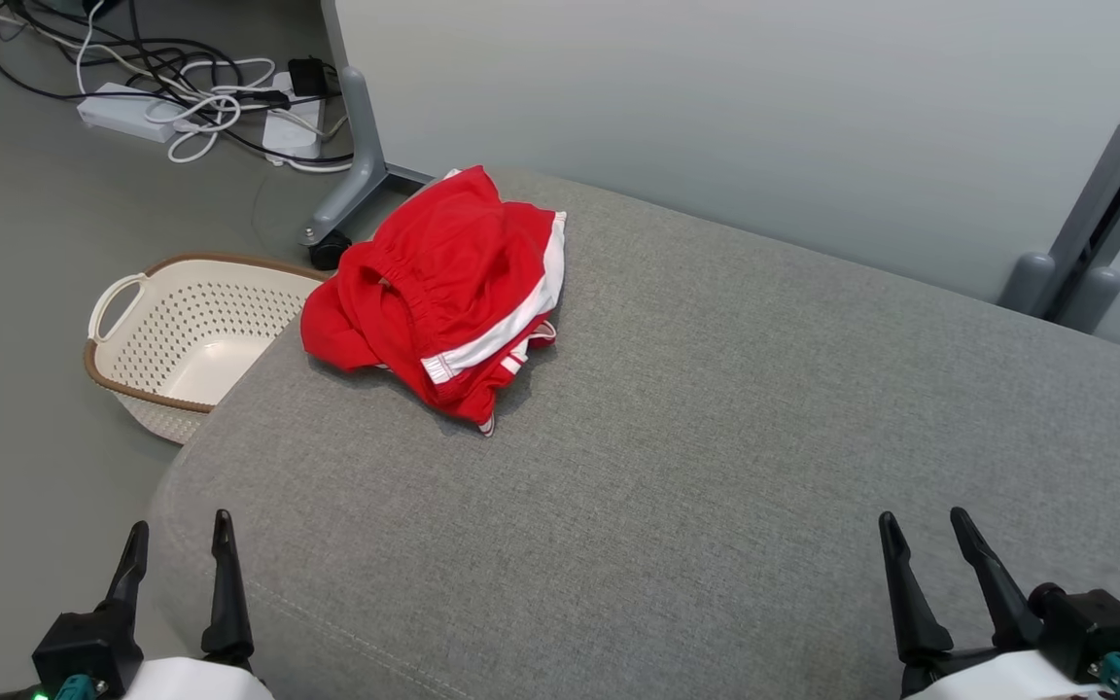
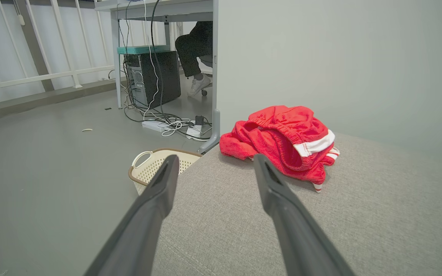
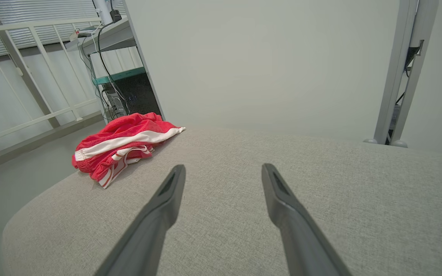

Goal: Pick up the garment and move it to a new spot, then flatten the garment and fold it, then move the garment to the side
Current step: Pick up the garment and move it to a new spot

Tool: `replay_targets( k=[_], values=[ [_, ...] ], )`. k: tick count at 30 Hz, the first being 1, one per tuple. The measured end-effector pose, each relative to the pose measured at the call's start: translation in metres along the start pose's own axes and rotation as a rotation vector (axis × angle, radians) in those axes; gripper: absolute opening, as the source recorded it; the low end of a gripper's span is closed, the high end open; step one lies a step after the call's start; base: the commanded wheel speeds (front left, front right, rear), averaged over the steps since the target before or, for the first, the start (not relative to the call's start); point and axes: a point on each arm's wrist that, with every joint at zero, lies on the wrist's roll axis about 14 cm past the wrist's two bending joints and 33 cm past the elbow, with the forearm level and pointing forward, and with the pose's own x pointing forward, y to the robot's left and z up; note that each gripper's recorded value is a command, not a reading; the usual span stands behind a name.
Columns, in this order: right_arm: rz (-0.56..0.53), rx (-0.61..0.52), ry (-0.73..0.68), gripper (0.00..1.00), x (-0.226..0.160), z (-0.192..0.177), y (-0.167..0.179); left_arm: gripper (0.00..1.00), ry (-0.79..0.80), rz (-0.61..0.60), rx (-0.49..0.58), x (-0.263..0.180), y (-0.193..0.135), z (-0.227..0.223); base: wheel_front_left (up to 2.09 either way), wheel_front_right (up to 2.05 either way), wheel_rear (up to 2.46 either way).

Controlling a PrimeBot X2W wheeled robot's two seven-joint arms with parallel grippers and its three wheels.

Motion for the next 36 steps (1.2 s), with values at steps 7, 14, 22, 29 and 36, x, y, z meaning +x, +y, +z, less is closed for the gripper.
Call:
replay_targets(
  k=[7,14,22,29,36],
  values=[
    [0.011,0.0,0.004,1.0,0.001,-0.002,0.004,1.0,0.003,0.016,-0.003,-0.003,0.006,-0.001,0.0,0.0,0.0],
    [-0.005,0.004,0.002,1.0,-0.002,-0.002,-0.001,1.0,0.006,0.004,-0.018,0.002,0.002,-0.001,0.0,0.0,0.0],
    [-0.072,-0.019,-0.007,1.0,-0.005,0.0,-0.029,1.0,-0.092,-0.081,-0.054,0.052,-0.032,0.037,0.0,0.0,0.0],
    [-0.181,-0.043,-0.019,1.0,-0.01,0.004,-0.081,1.0,-0.156,-0.195,-0.016,0.115,-0.083,0.07,0.0,0.0,0.0],
    [-0.319,-0.051,-0.006,1.0,-0.025,-0.003,-0.138,1.0,-0.165,-0.293,0.026,0.176,-0.143,0.079,0.0,0.0,0.0]
  ],
)
